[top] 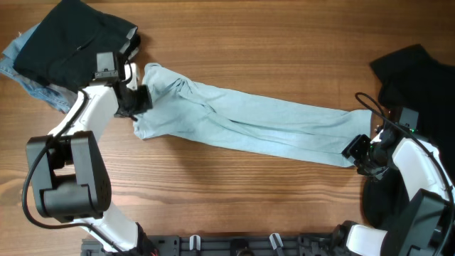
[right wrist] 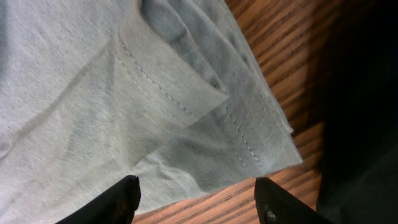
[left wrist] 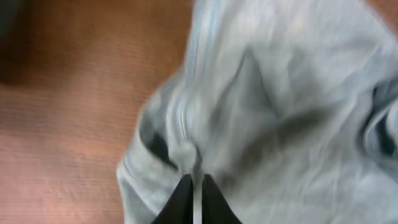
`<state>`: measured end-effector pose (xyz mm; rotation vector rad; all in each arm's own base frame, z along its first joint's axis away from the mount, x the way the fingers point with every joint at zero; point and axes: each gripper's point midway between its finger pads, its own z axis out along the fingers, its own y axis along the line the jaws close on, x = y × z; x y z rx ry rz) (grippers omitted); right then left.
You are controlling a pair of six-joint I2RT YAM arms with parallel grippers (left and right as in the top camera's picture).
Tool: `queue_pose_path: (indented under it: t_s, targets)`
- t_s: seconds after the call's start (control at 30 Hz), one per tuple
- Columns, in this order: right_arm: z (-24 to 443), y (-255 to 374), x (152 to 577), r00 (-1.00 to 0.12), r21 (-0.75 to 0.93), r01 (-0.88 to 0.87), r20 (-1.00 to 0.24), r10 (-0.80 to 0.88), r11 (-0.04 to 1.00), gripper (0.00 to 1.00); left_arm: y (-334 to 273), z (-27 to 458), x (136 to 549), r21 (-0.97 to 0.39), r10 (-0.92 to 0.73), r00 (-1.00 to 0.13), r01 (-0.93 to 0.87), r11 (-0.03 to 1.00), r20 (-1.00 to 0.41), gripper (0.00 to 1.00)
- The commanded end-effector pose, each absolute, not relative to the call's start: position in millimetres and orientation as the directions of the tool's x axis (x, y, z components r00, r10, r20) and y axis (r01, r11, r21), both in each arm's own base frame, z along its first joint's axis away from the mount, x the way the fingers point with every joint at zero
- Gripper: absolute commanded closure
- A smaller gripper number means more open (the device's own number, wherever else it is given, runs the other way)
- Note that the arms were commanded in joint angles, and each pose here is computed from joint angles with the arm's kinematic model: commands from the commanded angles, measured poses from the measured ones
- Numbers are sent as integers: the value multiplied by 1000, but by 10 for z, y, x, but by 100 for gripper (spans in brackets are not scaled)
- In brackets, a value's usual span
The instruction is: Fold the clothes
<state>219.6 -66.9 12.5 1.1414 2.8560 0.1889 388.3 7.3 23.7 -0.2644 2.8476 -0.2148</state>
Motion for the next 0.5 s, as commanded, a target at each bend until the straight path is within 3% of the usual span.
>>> queue_pose_path:
  t_s: [0.0,0.2,0.33,0.47]
  targets:
    - [219,-704,2297,-728,157,671,-47,684,725,36,71,207,3647,-154,-175,-971,-151,977,-160,53]
    - [218,-701,2290,-728,156,671,-44,684,725,36,90,166,3575,-138,-157,-979,-139,981,-132,59]
    - [218,-702,2292,-728,156,671,-45,684,725,36,39,126,3504,-161,-157,-983,-140,977,-97,96]
    - [218,-702,2293,-728,156,671,-45,684,725,36,-44,127,3363,-198,-156,-987,-147,969,-34,96]
